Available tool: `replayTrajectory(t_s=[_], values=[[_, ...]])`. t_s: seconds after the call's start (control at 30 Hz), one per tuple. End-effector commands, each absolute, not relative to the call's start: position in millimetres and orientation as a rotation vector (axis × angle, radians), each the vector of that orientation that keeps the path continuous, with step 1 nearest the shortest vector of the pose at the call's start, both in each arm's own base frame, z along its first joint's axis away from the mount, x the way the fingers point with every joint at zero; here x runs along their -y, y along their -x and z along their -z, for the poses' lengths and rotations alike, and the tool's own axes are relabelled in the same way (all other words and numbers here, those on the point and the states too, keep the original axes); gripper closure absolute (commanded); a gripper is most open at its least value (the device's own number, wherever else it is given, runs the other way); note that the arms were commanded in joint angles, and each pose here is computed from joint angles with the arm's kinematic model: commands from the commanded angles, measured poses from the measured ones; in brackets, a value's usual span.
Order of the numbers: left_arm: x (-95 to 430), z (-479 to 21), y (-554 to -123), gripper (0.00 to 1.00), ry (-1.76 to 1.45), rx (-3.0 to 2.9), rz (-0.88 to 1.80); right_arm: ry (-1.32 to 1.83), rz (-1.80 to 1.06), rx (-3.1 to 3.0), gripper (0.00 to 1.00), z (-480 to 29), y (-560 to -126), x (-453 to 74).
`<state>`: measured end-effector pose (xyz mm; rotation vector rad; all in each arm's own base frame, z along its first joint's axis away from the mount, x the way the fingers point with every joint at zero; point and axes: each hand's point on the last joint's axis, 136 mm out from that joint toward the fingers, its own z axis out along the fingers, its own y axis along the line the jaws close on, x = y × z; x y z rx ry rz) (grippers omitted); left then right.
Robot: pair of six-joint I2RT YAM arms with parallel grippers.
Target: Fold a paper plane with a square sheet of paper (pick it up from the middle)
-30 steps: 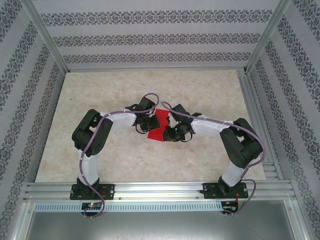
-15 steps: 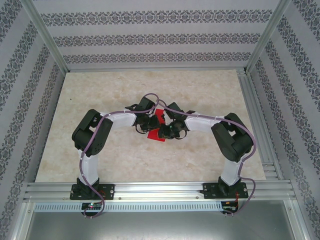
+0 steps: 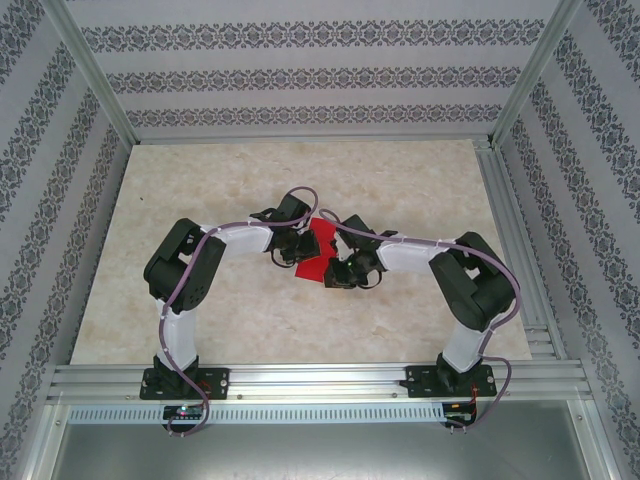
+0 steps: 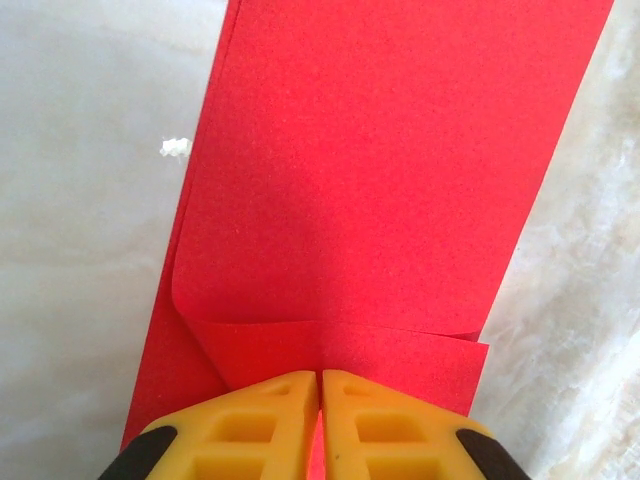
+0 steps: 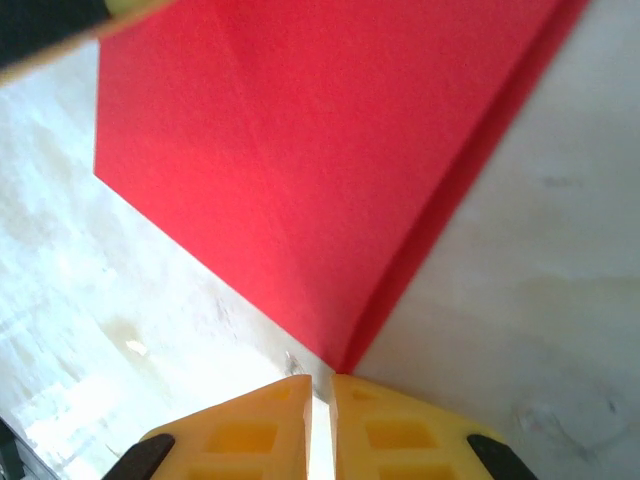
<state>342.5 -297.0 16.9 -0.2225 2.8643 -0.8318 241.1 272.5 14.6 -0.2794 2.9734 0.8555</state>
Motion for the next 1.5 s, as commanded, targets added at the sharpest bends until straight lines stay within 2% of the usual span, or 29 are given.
replayTrajectory(t_s=[0.0, 0.2, 0.43, 0.83, 1.2, 1.47], values=[[279.2, 13.8, -323.8, 0.87, 0.283, -2.959, 0.691, 0.263, -0.867, -2.957, 0.86, -28.7, -241.1, -266.7], [279.9, 13.3, -323.5, 0.87, 0.283, -2.958, 0.697, 0.207, -0.963, -2.829, 0.85, -47.4, -275.7, -288.1], [281.6, 12.0, -323.7, 0.87, 0.28, -2.957, 0.711, 0.171, -0.935, -2.854, 0.86, -28.2, -289.0, -293.1], [282.7, 8.9, -324.9, 0.87, 0.274, -2.949, 0.72, 0.117, -0.799, -3.003, 0.86, 6.6, -259.3, -258.2], [291.8, -7.8, -331.6, 0.87, 0.235, -2.905, 0.79, 0.116, -0.89, -2.982, 0.88, -2.7, -253.7, -262.2], [290.5, 0.9, -329.6, 0.87, 0.257, -2.929, 0.776, 0.156, -0.888, -3.013, 0.88, -4.6, -238.6, -257.1]])
